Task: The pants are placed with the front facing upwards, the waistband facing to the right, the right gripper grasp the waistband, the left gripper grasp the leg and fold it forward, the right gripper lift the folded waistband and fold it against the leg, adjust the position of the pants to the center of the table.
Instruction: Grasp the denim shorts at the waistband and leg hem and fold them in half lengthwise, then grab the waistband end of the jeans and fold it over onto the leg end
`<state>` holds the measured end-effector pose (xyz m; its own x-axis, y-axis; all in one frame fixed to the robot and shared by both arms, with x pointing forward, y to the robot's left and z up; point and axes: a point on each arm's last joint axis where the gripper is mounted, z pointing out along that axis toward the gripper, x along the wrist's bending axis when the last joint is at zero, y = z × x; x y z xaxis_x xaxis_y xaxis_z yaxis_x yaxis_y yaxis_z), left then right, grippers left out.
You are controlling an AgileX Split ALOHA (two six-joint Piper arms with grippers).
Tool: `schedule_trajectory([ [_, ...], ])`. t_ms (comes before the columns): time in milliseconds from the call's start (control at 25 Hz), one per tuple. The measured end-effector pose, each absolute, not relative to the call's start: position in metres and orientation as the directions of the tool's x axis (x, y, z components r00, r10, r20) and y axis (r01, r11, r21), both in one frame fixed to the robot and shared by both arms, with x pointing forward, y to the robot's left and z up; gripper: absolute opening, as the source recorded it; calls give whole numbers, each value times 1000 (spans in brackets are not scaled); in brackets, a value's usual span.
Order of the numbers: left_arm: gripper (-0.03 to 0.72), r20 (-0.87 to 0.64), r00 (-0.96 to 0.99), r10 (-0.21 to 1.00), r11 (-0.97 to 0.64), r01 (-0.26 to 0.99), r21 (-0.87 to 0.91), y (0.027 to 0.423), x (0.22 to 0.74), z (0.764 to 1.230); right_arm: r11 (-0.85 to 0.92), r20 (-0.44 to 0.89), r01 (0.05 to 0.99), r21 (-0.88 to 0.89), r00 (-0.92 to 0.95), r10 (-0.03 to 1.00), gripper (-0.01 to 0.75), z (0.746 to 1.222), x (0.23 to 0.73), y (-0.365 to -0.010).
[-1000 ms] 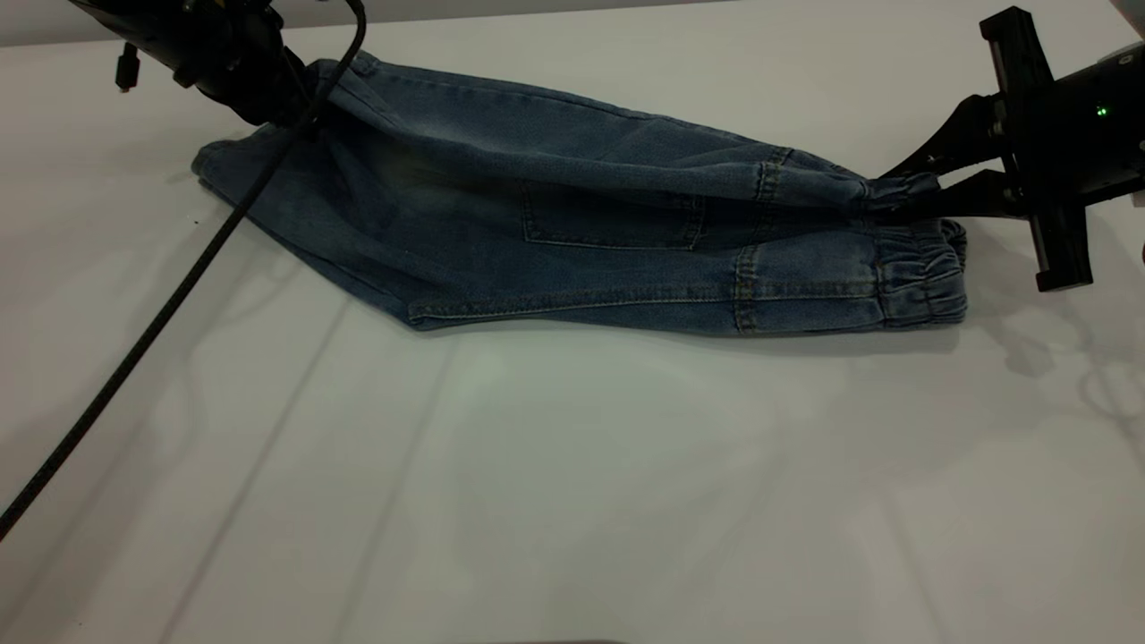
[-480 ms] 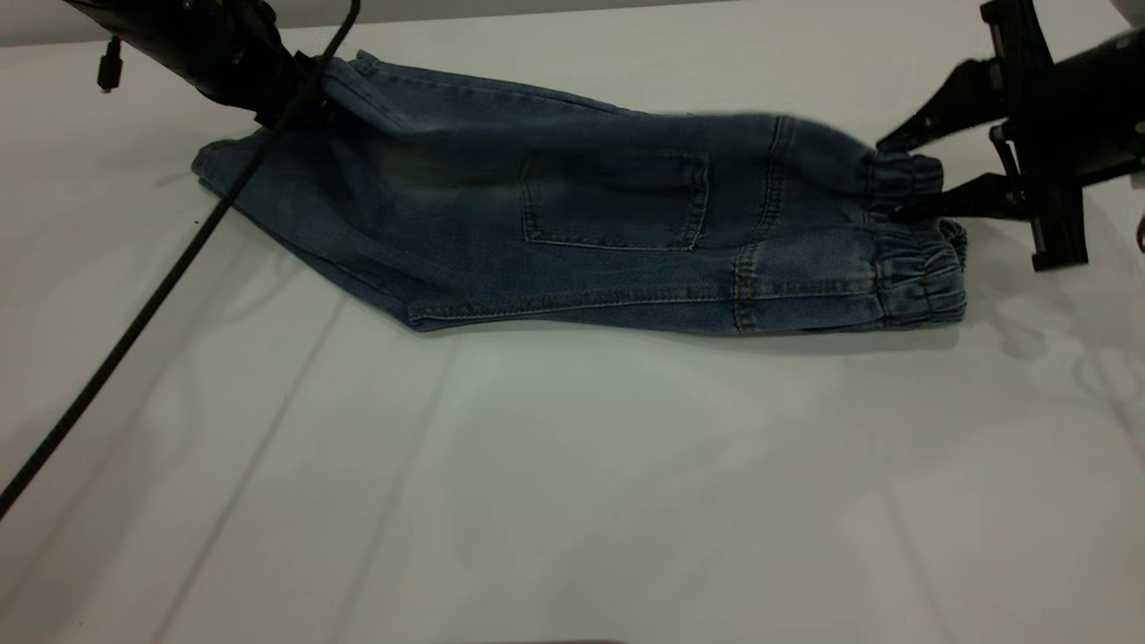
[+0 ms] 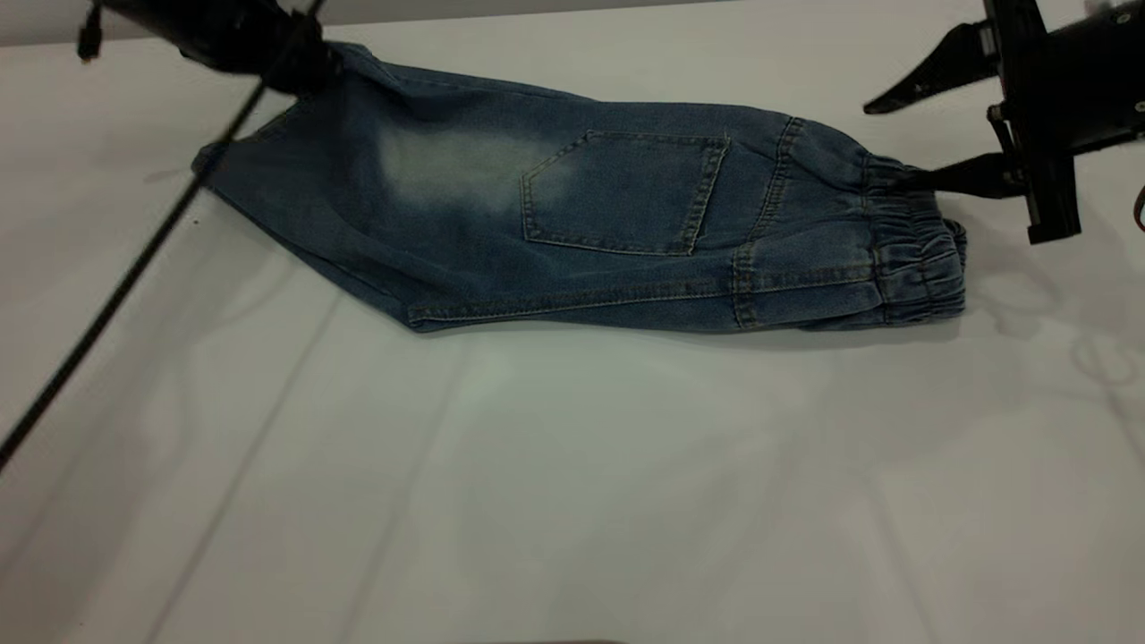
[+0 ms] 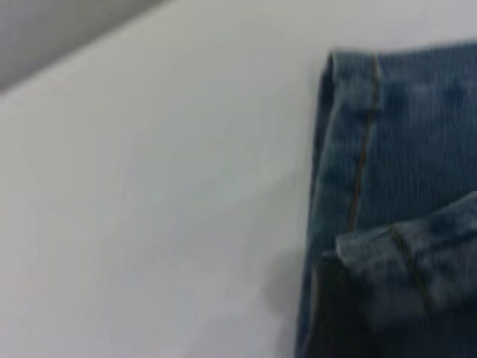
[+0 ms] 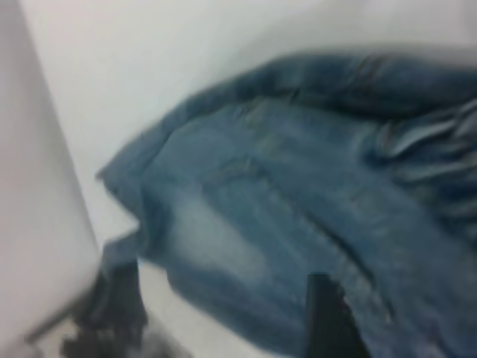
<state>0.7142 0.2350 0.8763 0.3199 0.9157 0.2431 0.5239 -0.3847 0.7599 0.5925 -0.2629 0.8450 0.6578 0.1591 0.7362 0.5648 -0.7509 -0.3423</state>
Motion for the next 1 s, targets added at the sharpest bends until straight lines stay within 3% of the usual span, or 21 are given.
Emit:
schedule_trajectory([
  [320, 405, 242, 319, 916, -386, 539, 749, 236, 708, 916, -553, 879, 794, -254, 428, 212, 355, 865, 586, -248],
  [480, 405, 239, 322, 916, -387, 559, 733, 237, 703, 930, -400, 870, 888, -228, 370, 325, 355, 864, 572, -243],
  [600, 405, 237, 324, 916, -389, 569, 725, 238, 701, 937, -328, 815, 906, -268, 395, 424, 355, 853, 552, -243],
  [800, 405, 236, 325, 916, -389, 576, 719, 238, 699, 941, -361, 714, 884, -296, 456, 531, 366, 832, 527, -249],
  [1000, 405, 232, 329, 915, -391, 592, 704, 239, 698, 940, -386, 719, 883, -267, 449, 530, 497, 830, 529, -250],
])
